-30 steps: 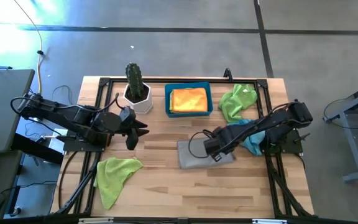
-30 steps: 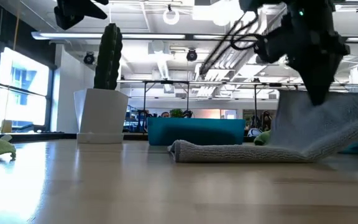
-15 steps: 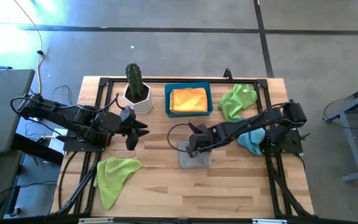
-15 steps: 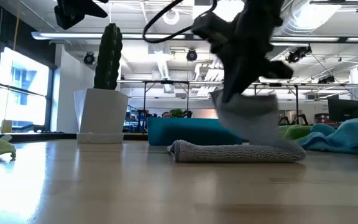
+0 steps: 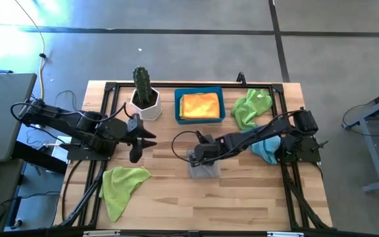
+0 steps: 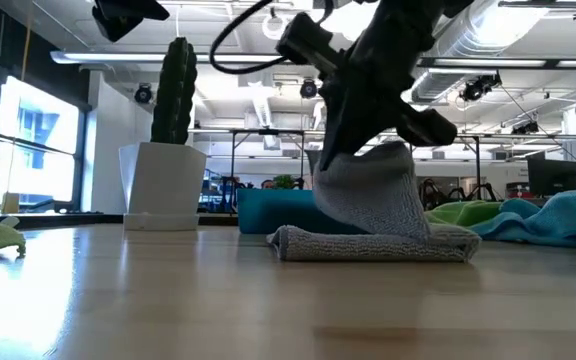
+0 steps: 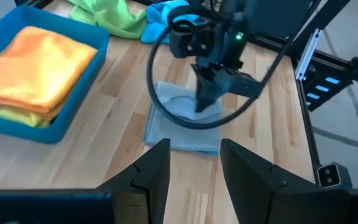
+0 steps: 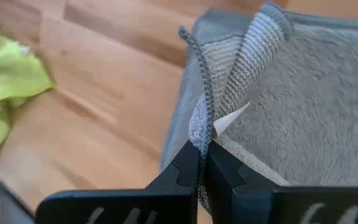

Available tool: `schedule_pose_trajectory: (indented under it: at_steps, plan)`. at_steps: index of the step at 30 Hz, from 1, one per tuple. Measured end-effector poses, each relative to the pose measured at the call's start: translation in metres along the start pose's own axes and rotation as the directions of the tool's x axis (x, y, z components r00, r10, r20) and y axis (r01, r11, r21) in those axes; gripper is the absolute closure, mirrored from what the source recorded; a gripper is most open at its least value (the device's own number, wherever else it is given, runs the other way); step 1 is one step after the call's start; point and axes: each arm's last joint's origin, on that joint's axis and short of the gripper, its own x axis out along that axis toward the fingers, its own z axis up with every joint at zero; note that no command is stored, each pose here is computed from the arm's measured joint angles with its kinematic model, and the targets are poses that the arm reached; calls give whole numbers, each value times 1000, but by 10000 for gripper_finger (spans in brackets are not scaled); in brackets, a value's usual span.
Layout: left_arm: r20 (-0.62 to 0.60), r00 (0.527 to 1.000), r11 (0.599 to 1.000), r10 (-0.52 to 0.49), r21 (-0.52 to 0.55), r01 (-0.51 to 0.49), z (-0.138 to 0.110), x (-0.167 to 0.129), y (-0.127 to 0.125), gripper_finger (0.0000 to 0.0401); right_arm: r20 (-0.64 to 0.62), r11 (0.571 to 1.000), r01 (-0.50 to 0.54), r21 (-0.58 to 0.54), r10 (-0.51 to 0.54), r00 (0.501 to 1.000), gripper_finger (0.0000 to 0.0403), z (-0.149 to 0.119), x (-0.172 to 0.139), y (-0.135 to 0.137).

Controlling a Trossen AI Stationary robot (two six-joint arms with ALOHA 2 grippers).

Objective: Fold microfiber towels
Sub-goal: Fold the gray microfiber towel

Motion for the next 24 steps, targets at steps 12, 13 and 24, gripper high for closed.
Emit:
schedule_pose_trajectory:
  at_steps: [12,13,24]
  plan:
    - [55,998,999,-23,26,22,2,-16,4,270,61,998,-29,-60,32,998,346,-1,0,4]
    - [59,998,999,-24,25,23,2,-18,4,270,60,997,-32,-71,36,998,329,-1,0,5]
    - [95,995,999,-40,13,39,3,-29,7,270,71,983,1,-181,12,997,233,10,-15,0]
